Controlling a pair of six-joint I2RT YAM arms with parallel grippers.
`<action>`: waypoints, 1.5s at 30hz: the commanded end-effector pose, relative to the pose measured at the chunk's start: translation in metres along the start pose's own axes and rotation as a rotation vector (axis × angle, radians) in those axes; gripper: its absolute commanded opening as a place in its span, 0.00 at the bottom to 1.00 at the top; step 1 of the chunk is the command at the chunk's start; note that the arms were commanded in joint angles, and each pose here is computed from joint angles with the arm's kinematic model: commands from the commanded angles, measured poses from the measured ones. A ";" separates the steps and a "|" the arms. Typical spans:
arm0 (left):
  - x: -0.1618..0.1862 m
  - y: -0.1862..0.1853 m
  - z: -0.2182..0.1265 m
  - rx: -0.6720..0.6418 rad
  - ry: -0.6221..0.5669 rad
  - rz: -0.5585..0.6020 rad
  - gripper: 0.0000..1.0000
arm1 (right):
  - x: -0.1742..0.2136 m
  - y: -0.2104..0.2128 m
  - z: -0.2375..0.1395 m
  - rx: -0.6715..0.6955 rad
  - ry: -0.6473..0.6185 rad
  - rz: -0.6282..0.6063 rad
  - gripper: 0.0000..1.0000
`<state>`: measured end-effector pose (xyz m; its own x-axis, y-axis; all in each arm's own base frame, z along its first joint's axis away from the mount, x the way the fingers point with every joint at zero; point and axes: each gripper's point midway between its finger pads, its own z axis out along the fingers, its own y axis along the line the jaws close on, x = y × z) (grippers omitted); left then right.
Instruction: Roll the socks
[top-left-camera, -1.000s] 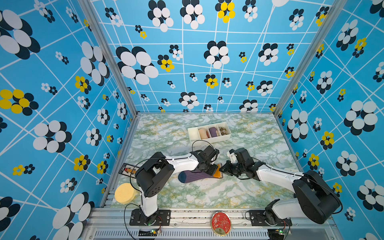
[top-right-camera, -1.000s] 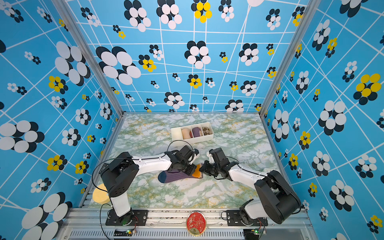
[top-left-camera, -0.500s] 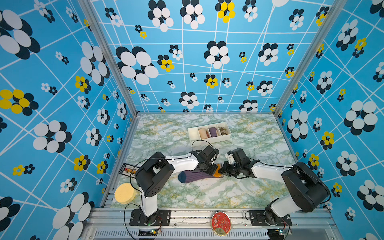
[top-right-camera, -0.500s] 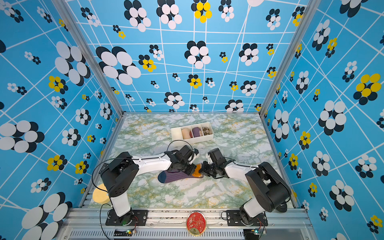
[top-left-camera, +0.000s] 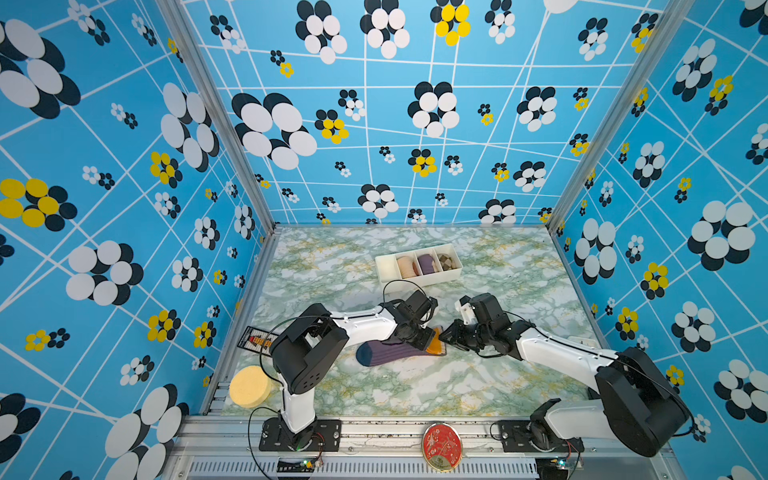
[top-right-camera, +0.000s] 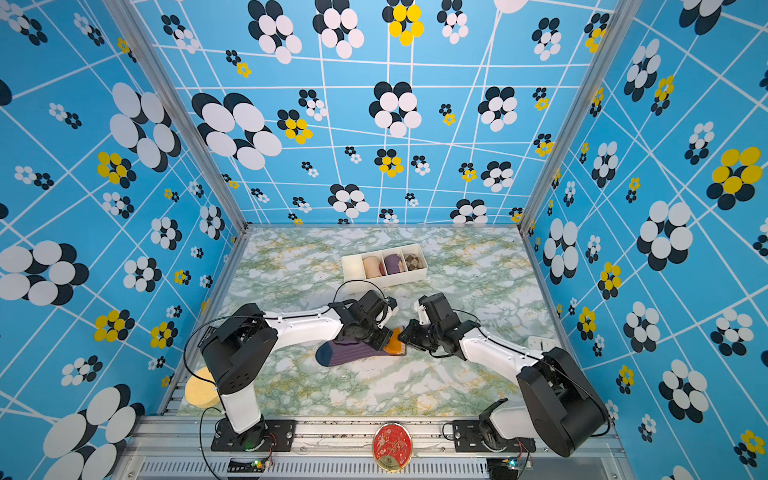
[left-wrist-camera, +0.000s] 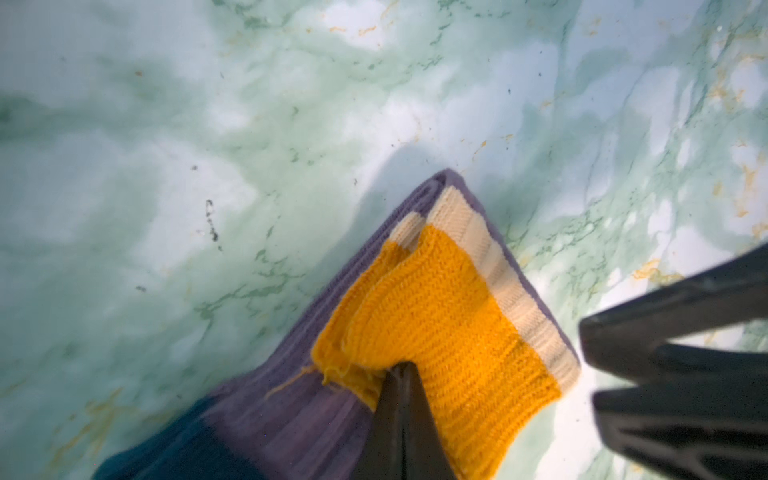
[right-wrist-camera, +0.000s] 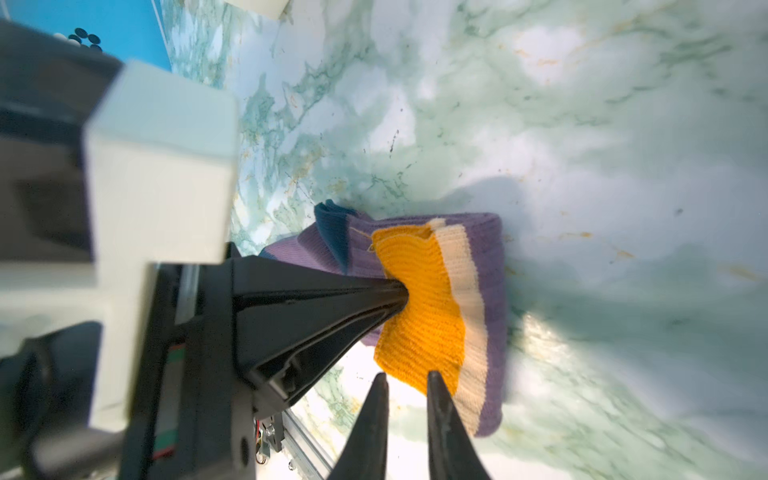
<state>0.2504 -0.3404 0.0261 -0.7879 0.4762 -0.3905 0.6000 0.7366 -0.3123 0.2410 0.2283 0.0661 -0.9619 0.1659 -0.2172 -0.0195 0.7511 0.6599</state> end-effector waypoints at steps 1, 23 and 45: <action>0.030 0.015 0.005 -0.039 0.102 -0.030 0.02 | 0.009 -0.020 -0.002 0.083 0.023 0.010 0.24; 0.033 0.016 0.001 -0.040 0.095 -0.032 0.02 | 0.019 -0.029 0.023 0.029 0.058 0.085 0.33; 0.036 0.018 0.004 -0.038 0.106 -0.037 0.02 | 0.021 -0.046 0.048 -0.002 0.076 0.150 0.33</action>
<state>0.2490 -0.3367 0.0260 -0.7908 0.4716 -0.3901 0.5965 0.7367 -0.3185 0.2477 0.2418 0.0243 -0.9708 0.2009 -0.1313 0.0426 0.6827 0.7295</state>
